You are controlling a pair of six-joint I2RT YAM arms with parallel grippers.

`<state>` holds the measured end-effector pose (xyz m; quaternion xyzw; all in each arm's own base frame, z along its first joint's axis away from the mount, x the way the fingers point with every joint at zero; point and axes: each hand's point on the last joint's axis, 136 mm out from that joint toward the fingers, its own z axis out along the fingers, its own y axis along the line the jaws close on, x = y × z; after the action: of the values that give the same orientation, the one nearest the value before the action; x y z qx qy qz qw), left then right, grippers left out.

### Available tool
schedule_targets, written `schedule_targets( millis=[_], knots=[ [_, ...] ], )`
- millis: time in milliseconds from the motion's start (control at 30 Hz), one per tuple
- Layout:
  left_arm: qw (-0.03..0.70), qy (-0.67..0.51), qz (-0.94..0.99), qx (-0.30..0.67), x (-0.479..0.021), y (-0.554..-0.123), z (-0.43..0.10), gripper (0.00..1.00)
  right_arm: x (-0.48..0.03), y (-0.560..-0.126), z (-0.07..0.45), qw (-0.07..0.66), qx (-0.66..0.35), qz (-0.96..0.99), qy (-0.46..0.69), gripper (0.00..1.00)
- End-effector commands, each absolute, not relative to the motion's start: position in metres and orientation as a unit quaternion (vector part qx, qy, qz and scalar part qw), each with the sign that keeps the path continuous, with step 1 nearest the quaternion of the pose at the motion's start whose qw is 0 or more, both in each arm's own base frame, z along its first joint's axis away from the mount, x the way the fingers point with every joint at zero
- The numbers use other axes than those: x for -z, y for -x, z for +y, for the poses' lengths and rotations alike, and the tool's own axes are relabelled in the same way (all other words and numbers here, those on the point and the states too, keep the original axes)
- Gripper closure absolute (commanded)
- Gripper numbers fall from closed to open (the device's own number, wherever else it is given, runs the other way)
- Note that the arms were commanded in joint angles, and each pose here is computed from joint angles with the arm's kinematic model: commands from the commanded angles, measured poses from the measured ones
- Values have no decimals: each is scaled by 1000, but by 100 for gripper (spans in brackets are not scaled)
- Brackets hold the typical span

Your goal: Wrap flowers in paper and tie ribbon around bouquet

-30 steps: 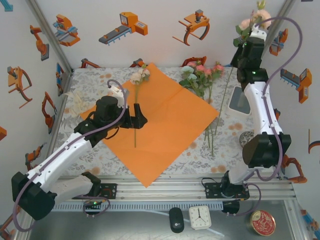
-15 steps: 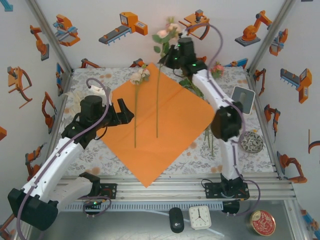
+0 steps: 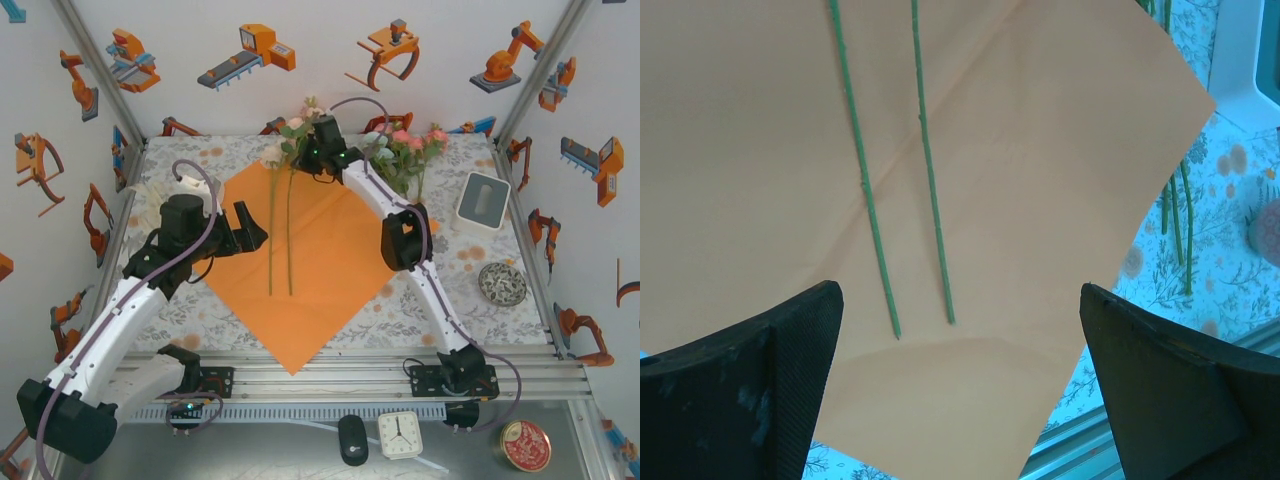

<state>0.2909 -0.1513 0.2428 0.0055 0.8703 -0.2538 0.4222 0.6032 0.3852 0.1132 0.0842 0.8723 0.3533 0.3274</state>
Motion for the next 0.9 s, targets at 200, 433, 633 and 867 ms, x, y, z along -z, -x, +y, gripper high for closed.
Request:
schedule_targets(
  millis=[200,433,633,867],
  knots=[
    [410,0,873,262,-235,-288,-152,6,-112,-597,396,319,-366,869,-93,69],
    [412,-9,867,280,-238,-285,-157,6,-186,-586,346,367,-324,870,-58,48],
    [406,-60,842,350,-251,-279,-190,6,-236,-560,264,405,-270,873,-36,44],
    [392,-97,846,347,-246,-281,-215,6,-224,-533,195,382,-247,890,-30,52]
  ],
)
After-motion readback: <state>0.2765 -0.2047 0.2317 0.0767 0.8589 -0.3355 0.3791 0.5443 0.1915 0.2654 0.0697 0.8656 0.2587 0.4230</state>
